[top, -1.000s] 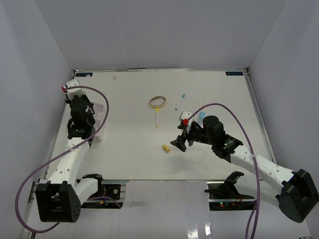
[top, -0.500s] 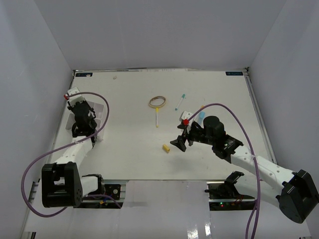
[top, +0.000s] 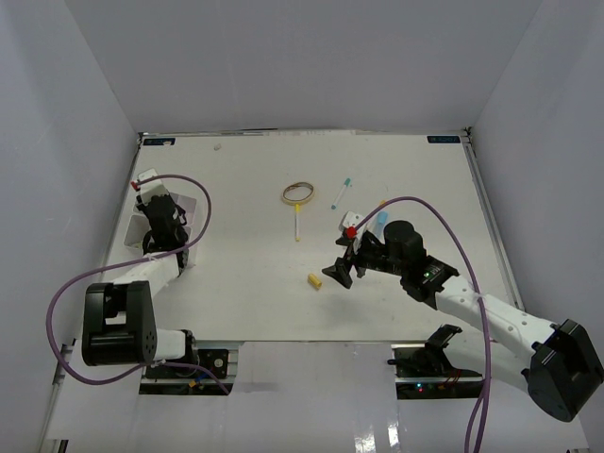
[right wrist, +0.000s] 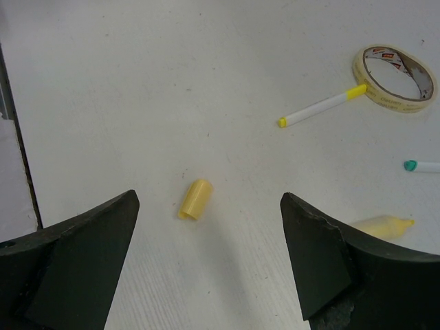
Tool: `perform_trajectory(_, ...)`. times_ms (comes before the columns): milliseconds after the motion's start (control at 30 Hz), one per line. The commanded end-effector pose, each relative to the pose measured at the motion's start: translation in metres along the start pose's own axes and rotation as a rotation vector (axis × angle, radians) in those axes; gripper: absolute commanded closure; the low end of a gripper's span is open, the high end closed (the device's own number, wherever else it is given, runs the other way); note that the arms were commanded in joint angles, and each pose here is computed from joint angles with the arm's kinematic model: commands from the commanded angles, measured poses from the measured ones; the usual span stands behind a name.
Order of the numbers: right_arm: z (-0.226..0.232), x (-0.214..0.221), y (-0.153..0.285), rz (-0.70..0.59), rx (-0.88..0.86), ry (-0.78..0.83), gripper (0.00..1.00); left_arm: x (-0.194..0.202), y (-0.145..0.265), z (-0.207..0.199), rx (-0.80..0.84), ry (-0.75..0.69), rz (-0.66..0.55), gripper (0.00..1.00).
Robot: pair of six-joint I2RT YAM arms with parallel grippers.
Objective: Sort the stationery into containers
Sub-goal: Place the stationery in the storage box, then pick up the stationery from the center of the board.
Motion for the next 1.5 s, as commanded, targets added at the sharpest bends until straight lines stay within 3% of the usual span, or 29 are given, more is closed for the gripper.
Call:
perform_trajectory(0,-0.005,-0.005,-0.002,-0.026,0.027,0.01,0.1,-0.009,-0.001,-0.005,0.024,0.046,-0.036,0.63)
perform_trajectory(67,-0.006,-0.005,-0.003,-0.021,0.033,0.004,0.1,-0.008,-0.001,-0.004,0.021,0.044,-0.025,0.56)
perform_trajectory(267,-0.01,-0.01,-0.004,-0.017,0.055,-0.018,0.1,-0.012,0.001,-0.006,0.017,0.061,-0.009,0.49)
perform_trajectory(400,-0.023,-0.022,-0.007,0.014,0.123,-0.057,0.08,-0.032,0.006,-0.012,0.027,0.093,-0.009,0.32)
perform_trajectory(433,-0.029,-0.022,-0.007,0.046,0.166,-0.073,0.08,-0.037,0.008,-0.015,0.046,0.108,-0.003,0.23)
perform_trajectory(567,-0.061,-0.04,-0.024,0.152,0.325,-0.172,0.05,-0.08,0.022,-0.034,0.15,0.139,0.011,0.02)
perform_trajectory(767,-0.102,-0.029,-0.066,0.411,0.471,-0.277,0.0,-0.104,0.053,-0.055,0.35,0.15,0.135,0.02)
perform_trajectory(800,-0.119,-0.045,-0.072,0.39,0.515,-0.292,0.04,-0.109,0.06,-0.055,0.381,0.156,0.132,0.02)
perform_trajectory(867,-0.129,-0.027,-0.093,0.49,0.514,-0.326,0.07,-0.098,0.078,-0.069,0.486,0.136,0.207,0.02)
perform_trajectory(1033,-0.179,-0.017,-0.141,0.536,0.552,-0.402,0.17,-0.089,0.098,-0.087,0.601,0.085,0.238,0.02)
perform_trajectory(1233,-0.22,0.01,-0.177,0.575,0.59,-0.452,0.28,-0.086,0.101,-0.093,0.627,0.087,0.261,0.02)
perform_trajectory(1467,-0.229,0.039,-0.201,0.572,0.541,-0.461,0.32,-0.084,0.102,-0.097,0.643,0.088,0.283,0.02)
Point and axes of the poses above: each gripper's point midway between its finger pads, its own y axis back along the fingers, its own z axis along the line the jaws close on, x = y × z, the point moved 8 cm from there along y, back along the fingers, and after that the axes turned 12 degrees about y, right-handed, at the moved point
